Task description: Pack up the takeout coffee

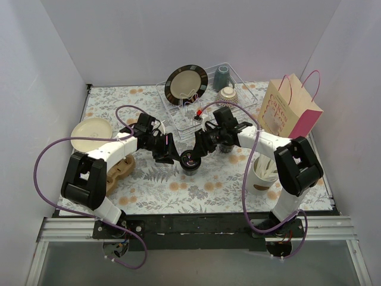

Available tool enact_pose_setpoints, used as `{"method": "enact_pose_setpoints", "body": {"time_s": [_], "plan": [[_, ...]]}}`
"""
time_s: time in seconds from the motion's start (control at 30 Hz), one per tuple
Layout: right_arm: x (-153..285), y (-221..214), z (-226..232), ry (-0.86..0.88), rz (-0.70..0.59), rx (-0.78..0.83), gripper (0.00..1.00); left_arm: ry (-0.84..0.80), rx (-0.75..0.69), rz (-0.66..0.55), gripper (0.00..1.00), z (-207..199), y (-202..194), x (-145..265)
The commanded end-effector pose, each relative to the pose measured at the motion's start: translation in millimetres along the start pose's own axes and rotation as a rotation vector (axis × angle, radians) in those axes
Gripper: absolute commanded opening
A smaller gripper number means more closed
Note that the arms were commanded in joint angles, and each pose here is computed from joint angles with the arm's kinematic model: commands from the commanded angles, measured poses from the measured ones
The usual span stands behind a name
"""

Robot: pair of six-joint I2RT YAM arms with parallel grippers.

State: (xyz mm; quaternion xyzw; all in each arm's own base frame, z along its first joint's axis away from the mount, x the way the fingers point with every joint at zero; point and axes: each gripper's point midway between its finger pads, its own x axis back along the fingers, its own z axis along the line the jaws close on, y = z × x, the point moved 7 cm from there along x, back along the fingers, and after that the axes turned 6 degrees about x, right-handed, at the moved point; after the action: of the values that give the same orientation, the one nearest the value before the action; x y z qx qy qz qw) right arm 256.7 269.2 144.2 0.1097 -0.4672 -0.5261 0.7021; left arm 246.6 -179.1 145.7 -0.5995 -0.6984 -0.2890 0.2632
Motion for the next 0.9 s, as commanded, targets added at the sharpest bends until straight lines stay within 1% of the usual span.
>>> {"method": "enact_pose_setpoints", "body": {"time_s": [0.0, 0.27, 0.53, 0.77, 0.87], "plan": [[-13.4, -43.0, -12.1, 0.003, 0.185, 0.019, 0.26, -0.01, -0.086, -0.031, 0.46, -4.5, 9.0, -2.3], [-14.3, -46.4, -10.7, 0.028, 0.196, 0.034, 0.25, -0.053, -0.137, -0.08, 0.47, -14.8, 18.9, 0.4], [-14.3, -48.0, -8.5, 0.033, 0.201, 0.037, 0.24, -0.089, -0.177, -0.102, 0.48, -20.9, 27.3, -1.1], [-15.5, -48.3, -5.3, 0.045, 0.213, 0.034, 0.23, -0.152, -0.268, -0.146, 0.48, -33.1, 31.3, 7.1], [-14.8, -48.5, -5.4, 0.045, 0.215, 0.03, 0.23, -0.184, -0.304, -0.14, 0.46, -35.7, 28.0, 9.0]]}}
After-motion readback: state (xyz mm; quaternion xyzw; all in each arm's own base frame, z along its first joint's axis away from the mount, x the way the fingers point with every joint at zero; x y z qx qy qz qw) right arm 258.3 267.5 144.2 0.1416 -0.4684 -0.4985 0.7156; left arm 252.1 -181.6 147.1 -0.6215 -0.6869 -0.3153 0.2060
